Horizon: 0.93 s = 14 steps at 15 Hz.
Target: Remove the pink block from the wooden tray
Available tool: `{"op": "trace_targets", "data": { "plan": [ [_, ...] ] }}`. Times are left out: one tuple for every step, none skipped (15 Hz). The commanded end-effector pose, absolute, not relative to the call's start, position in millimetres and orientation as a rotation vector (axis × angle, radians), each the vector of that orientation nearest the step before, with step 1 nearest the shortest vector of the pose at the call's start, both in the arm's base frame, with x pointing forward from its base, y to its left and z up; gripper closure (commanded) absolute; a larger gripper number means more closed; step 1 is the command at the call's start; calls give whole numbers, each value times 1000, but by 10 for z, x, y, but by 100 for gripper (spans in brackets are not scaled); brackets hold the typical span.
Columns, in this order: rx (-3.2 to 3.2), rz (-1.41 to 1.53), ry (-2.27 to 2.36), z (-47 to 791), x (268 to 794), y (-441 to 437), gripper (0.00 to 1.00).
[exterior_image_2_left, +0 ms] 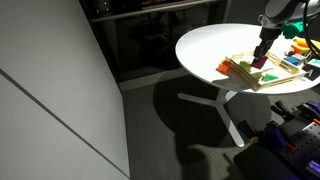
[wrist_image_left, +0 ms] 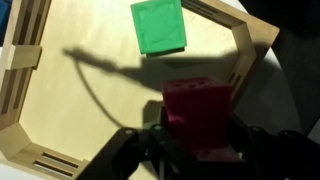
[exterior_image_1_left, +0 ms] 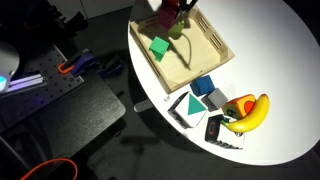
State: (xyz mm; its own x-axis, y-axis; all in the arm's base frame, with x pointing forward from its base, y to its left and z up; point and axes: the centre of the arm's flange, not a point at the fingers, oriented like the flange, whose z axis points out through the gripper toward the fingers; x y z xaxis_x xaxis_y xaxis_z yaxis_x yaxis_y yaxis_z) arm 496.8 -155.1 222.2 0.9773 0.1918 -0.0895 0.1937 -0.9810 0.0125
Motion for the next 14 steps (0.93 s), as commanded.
{"op": "trace_targets", "data": {
  "plan": [
    [3101, -117, 289, 2408, 5293, -1430, 70],
    [3099, -111, 291, 2436, 5370, -1393, 70],
    [3097, -104, 298, 2457, 5456, -1353, 70],
    [3092, -92, 299, 2475, 5548, -1305, 70],
    [3093, -87, 306, 2491, 5622, -1268, 70],
    [3092, -83, 314, 2503, 5712, -1228, 70],
    [3092, -80, 324, 2507, 5779, -1195, 70],
    [3097, -85, 337, 2500, 5847, -1165, 70],
    [3101, -88, 351, 2488, 5908, -1145, 70],
    [3110, -98, 366, 2462, 5963, -1128, 70],
    [3120, -109, 381, 2439, 6013, -1109, 70],
    [3127, -115, 384, 2416, 6053, -1092, 70],
    [3136, -121, 395, 2394, 6091, -1069, 70],
    [3140, -126, 405, 2374, 6129, -1045, 70]
  ]
}}
